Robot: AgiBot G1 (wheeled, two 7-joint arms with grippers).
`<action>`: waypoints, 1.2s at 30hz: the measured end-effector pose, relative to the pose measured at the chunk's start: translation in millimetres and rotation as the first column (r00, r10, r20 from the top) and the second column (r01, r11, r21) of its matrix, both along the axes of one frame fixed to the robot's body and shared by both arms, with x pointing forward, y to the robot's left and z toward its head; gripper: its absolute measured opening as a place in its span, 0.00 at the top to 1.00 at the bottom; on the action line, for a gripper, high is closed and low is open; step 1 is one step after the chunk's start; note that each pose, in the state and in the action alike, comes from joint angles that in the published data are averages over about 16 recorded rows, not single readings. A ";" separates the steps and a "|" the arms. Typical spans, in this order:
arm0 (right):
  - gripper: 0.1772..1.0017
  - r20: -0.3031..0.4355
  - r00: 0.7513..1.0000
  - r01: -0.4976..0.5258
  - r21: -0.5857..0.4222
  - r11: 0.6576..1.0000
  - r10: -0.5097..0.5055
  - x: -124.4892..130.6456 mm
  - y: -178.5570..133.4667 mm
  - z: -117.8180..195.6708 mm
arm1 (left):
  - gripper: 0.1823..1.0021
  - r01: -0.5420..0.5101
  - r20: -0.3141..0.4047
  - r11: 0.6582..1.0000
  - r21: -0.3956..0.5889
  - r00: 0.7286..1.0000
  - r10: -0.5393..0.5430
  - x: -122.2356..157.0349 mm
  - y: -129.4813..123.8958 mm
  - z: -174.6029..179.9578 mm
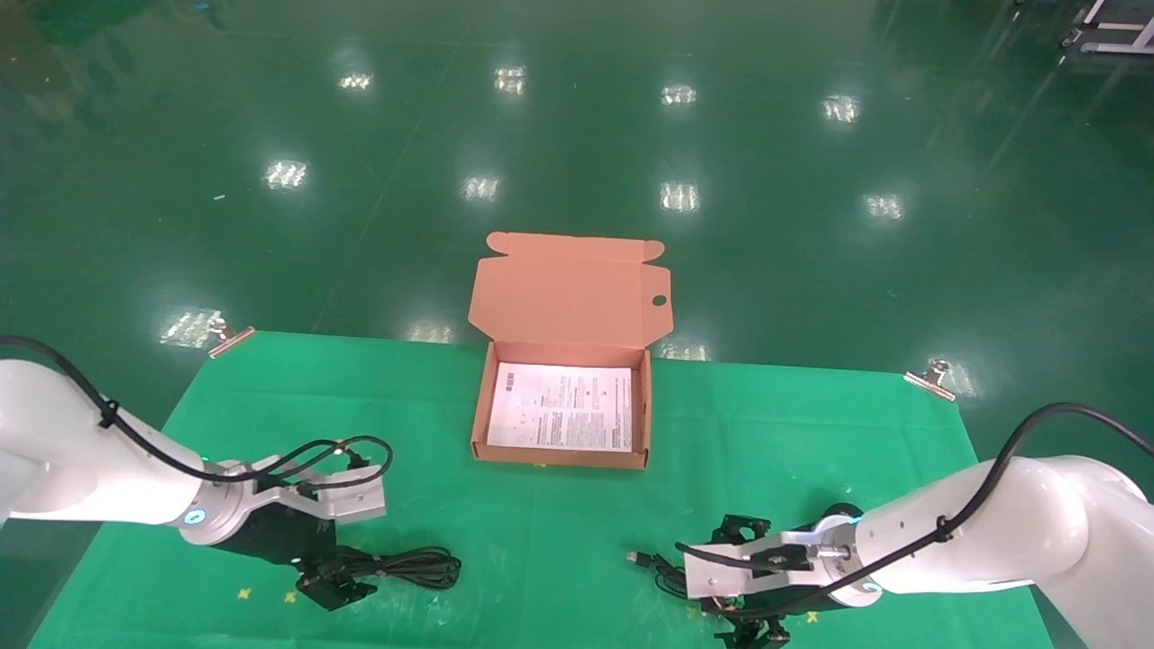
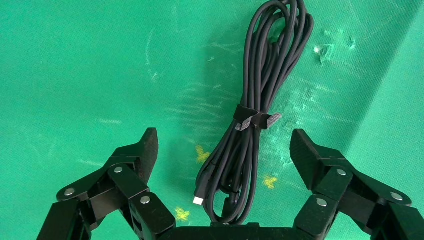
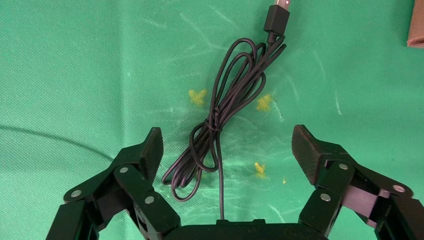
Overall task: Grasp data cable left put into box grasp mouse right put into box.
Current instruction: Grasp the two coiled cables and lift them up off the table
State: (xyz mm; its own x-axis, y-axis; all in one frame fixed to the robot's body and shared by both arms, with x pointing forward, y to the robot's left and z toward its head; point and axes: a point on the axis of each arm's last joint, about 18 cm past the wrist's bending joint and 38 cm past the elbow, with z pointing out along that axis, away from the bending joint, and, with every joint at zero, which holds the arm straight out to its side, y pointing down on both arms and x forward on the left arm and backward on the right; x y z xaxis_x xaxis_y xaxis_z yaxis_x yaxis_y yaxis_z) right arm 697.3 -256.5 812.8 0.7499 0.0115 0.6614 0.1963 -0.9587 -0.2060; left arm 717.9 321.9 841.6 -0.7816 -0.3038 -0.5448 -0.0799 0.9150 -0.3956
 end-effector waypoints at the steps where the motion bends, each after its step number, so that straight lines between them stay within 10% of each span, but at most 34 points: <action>1: 0.04 0.000 1.000 0.000 0.000 1.000 0.000 -0.1 0.0 0.1 | 0.03 0.000 0.000 1.000 0.000 1.000 0.000 0.0 -0.1 0.1; 17: 0.33 0.001 1.000 -0.001 0.001 1.000 0.001 -1.0 -0.1 1.3 | 0.25 0.005 0.000 1.000 0.002 1.000 -0.005 -0.4 -0.6 0.0; 36: 0.82 0.000 1.000 0.000 0.004 1.000 0.000 -1.3 -0.6 1.7 | 0.78 0.006 -0.001 1.000 0.003 1.000 -0.006 -0.7 -0.5 -0.3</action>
